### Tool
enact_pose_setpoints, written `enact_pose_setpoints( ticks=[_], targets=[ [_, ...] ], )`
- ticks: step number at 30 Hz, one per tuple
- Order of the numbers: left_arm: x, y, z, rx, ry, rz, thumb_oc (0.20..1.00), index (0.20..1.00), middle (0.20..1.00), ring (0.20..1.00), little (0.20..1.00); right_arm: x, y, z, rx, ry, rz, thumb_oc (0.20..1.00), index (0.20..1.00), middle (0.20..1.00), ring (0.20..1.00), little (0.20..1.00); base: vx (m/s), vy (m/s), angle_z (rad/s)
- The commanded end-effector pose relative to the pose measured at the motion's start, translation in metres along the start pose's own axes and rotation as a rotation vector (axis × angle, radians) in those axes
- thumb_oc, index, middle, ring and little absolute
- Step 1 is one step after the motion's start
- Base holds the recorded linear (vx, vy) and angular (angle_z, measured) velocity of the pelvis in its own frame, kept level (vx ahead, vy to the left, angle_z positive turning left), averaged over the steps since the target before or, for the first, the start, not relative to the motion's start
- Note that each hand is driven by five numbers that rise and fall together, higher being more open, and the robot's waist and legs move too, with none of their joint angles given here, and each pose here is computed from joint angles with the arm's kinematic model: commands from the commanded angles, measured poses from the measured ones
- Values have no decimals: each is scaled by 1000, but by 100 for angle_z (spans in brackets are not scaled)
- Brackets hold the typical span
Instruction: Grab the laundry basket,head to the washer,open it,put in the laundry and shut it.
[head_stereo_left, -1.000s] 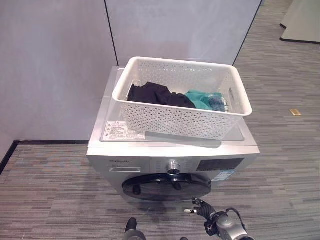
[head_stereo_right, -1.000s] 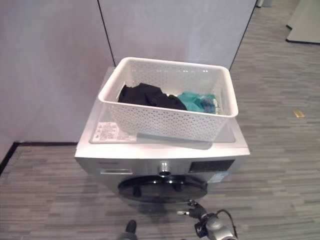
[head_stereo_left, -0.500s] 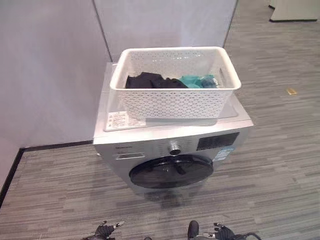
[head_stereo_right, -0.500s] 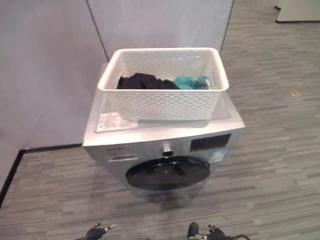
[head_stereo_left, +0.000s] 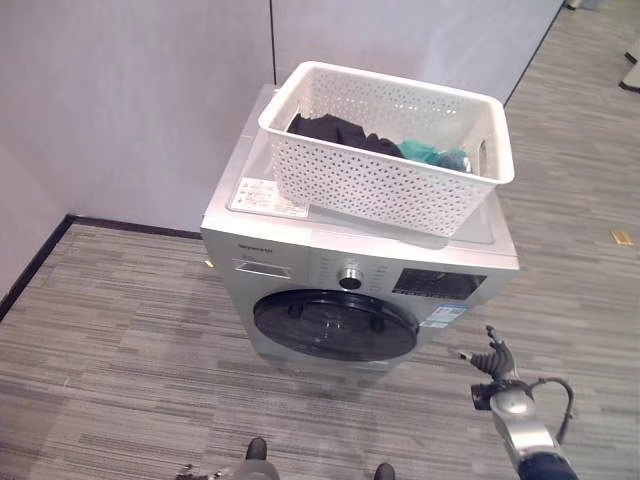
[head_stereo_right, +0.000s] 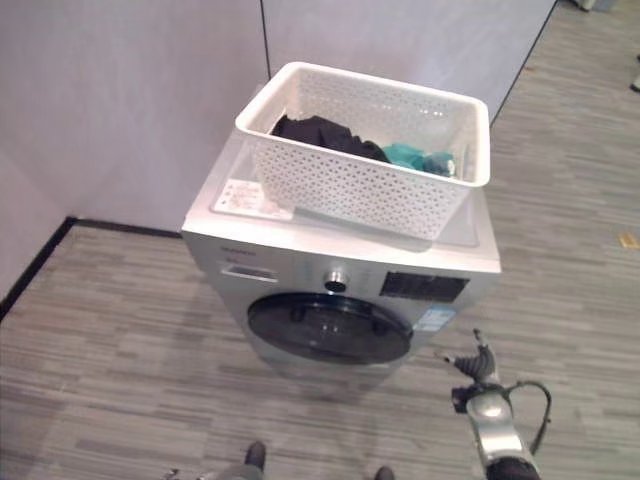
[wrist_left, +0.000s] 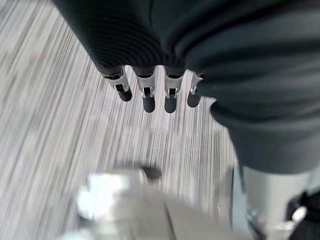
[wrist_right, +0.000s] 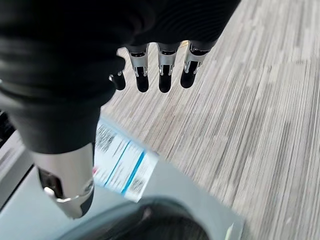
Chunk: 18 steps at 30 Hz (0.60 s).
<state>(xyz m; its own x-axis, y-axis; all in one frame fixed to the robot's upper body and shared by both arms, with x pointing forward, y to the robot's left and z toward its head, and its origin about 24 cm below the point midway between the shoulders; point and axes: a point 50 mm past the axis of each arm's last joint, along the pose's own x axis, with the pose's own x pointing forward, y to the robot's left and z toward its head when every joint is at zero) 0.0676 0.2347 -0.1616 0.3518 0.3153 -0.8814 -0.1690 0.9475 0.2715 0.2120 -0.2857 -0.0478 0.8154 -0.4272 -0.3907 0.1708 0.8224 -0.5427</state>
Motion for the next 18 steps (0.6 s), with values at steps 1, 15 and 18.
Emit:
enact_pose_setpoints(
  ticks=[1,15,18],
  targets=[
    [8,1,40,-6,-103,9,1000,1000,1000,1000,1000,9,-11,31,-6,-135,4,1000,1000,1000,1000,1000,-27,-155,52],
    [7,-19,61,110,-174,-65,1000,1000,1000,1000,1000,23,18,78,-18,-235,83,1000,1000,1000,1000,1000,-47,-39,26],
    [6,-22,71,122,-216,-76,1000,1000,1000,1000,1000,32,9,87,-47,-242,32,1000,1000,1000,1000,1000,-48,28,9]
  ],
)
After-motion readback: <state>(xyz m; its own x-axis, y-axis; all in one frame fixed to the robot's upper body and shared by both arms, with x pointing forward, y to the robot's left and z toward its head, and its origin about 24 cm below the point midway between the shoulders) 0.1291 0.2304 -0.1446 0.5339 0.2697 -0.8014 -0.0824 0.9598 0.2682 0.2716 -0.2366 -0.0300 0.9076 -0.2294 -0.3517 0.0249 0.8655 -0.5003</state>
